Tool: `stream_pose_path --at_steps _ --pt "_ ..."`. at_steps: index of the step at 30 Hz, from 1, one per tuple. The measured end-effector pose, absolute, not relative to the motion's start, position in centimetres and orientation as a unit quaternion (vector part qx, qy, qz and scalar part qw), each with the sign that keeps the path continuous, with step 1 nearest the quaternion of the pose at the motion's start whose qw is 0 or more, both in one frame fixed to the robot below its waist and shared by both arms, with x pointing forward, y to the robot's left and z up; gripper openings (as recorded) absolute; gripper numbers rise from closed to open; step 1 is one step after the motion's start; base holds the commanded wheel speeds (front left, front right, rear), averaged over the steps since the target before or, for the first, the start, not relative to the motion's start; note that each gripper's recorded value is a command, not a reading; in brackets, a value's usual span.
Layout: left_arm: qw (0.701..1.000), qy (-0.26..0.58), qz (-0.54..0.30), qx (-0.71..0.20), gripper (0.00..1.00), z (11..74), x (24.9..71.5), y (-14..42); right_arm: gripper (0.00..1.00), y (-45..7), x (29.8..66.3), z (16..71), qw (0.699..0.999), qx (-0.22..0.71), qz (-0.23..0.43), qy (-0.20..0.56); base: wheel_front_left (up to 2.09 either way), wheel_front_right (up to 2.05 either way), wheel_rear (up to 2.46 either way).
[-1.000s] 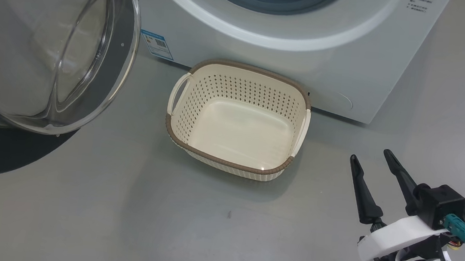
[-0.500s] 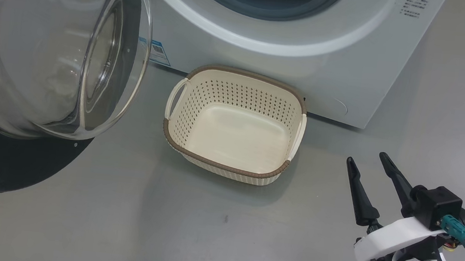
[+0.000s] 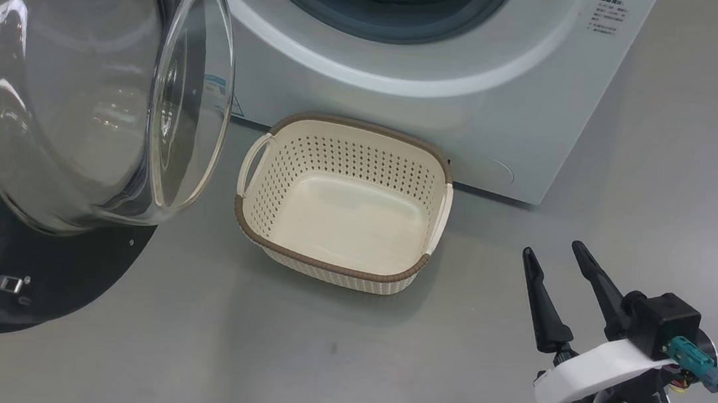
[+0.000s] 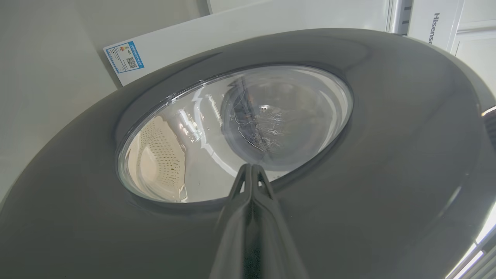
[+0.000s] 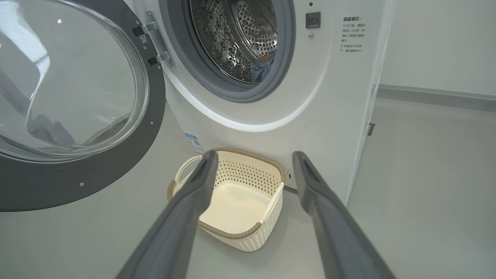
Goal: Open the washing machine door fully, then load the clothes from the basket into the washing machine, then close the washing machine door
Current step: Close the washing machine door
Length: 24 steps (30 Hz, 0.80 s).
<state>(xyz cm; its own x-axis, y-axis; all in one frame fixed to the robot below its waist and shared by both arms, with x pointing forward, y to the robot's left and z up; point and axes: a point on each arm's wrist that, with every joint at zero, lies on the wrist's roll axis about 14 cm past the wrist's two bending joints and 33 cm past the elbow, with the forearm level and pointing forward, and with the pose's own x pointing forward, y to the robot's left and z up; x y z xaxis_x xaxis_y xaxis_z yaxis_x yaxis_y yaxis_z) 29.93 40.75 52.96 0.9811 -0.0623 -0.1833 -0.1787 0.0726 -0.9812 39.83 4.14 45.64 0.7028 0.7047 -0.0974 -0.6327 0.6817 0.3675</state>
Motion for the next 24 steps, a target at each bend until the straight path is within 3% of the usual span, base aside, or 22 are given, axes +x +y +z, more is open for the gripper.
stream_pose_path --at_steps 14,24 --pt "0.714 0.151 -0.101 -0.676 0.00 53.5 32.4 33.5 1.00 2.4 39.6 45.8 0.921 0.171 0.334 0.109 0.00 0.00 0.00" --pt "0.697 0.151 -0.188 -0.676 0.00 55.0 34.2 29.0 1.00 0.8 39.5 45.6 0.929 0.181 0.304 0.107 0.00 0.00 0.00"
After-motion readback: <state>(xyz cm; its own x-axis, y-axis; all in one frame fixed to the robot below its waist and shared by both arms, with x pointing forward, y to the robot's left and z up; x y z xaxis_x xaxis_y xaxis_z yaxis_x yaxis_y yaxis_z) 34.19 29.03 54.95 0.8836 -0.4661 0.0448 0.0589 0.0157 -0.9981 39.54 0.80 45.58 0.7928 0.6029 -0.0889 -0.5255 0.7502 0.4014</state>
